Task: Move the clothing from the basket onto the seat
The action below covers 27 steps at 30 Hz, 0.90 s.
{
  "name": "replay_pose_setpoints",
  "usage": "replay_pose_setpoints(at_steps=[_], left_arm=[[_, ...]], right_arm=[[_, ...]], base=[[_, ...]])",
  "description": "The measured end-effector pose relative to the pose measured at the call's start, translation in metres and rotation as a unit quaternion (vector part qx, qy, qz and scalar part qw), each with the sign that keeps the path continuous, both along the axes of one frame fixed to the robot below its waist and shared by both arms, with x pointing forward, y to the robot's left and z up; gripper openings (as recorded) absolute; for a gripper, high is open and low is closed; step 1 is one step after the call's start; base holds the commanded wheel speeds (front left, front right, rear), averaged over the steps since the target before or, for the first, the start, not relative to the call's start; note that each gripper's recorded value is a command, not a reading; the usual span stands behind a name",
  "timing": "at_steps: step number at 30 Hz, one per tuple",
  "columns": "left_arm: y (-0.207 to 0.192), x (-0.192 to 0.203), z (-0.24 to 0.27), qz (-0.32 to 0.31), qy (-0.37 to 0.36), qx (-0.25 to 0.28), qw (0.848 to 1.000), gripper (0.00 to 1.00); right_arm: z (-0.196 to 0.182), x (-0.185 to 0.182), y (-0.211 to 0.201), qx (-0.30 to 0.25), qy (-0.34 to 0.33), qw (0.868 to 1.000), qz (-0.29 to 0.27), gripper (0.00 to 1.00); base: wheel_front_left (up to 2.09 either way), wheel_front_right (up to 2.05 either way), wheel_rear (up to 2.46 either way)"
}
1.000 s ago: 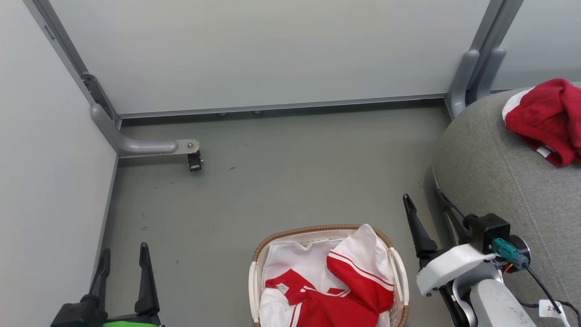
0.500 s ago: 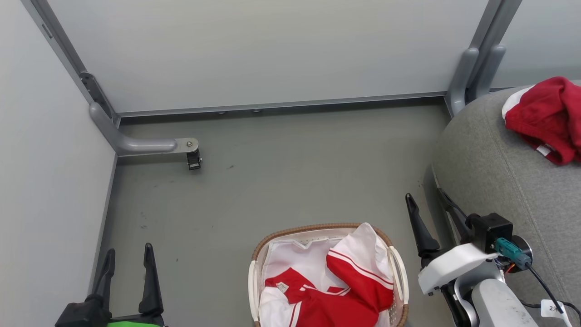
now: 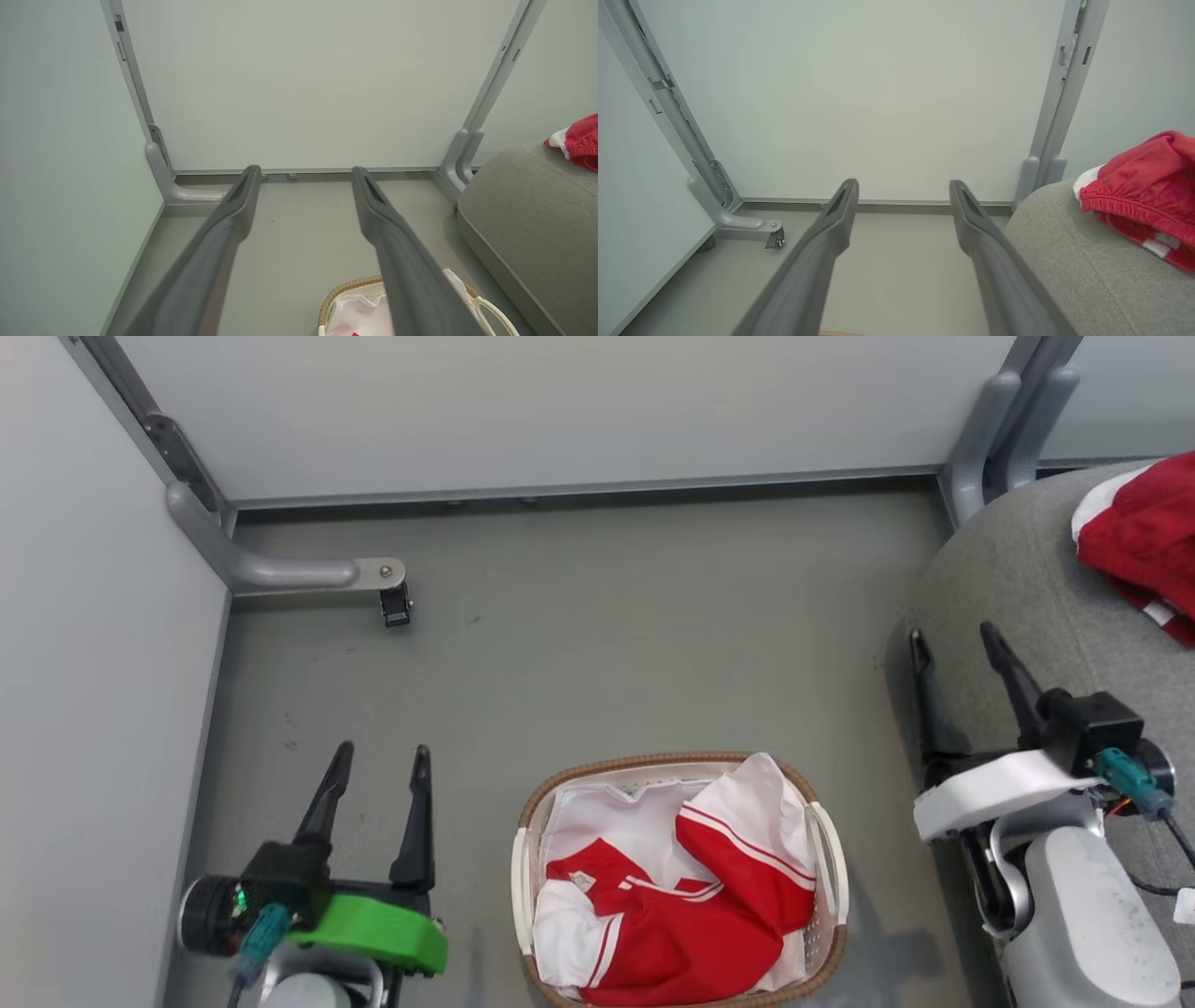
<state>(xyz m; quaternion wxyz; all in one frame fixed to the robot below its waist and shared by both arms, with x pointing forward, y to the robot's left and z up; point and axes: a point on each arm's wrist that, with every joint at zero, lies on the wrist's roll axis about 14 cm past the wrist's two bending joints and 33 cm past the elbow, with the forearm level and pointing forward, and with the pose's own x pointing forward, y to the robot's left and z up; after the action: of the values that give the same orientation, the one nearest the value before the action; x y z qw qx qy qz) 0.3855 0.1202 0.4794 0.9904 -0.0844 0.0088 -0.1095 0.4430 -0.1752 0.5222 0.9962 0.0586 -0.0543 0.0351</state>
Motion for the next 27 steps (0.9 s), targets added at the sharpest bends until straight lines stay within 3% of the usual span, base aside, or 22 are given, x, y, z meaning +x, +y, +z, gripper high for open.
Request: replay_pose_setpoints(at_steps=[4, 8, 16, 27], left_arm=[[-0.037, 0.021, -0.021, -0.062, 0.026, 0.018, 0.998, 1.0], [-0.083, 0.031, -0.055, -0.146, 0.067, 0.046, 0.986, 1.0], [-0.129, 0.003, -0.16, -0.269, 0.211, 0.089, 0.935, 1.0], [-0.155, -0.032, -0.251, -0.349, 0.345, 0.081, 0.867, 1.0]], right_arm=[[0.004, 0.02, -0.011, -0.009, -0.013, 1.0, -0.017, 1.0], [0.006, 0.042, -0.019, -0.019, -0.025, 0.999, -0.029, 1.0], [-0.019, 0.074, -0.028, -0.028, -0.019, 0.999, -0.039, 1.0], [-0.07, 0.097, -0.034, -0.034, 0.012, 0.999, -0.039, 1.0]], base=[[0.0, 0.0, 0.0], [0.0, 0.0, 0.0], [0.0, 0.0, 0.0], [0.0, 0.0, 0.0]])
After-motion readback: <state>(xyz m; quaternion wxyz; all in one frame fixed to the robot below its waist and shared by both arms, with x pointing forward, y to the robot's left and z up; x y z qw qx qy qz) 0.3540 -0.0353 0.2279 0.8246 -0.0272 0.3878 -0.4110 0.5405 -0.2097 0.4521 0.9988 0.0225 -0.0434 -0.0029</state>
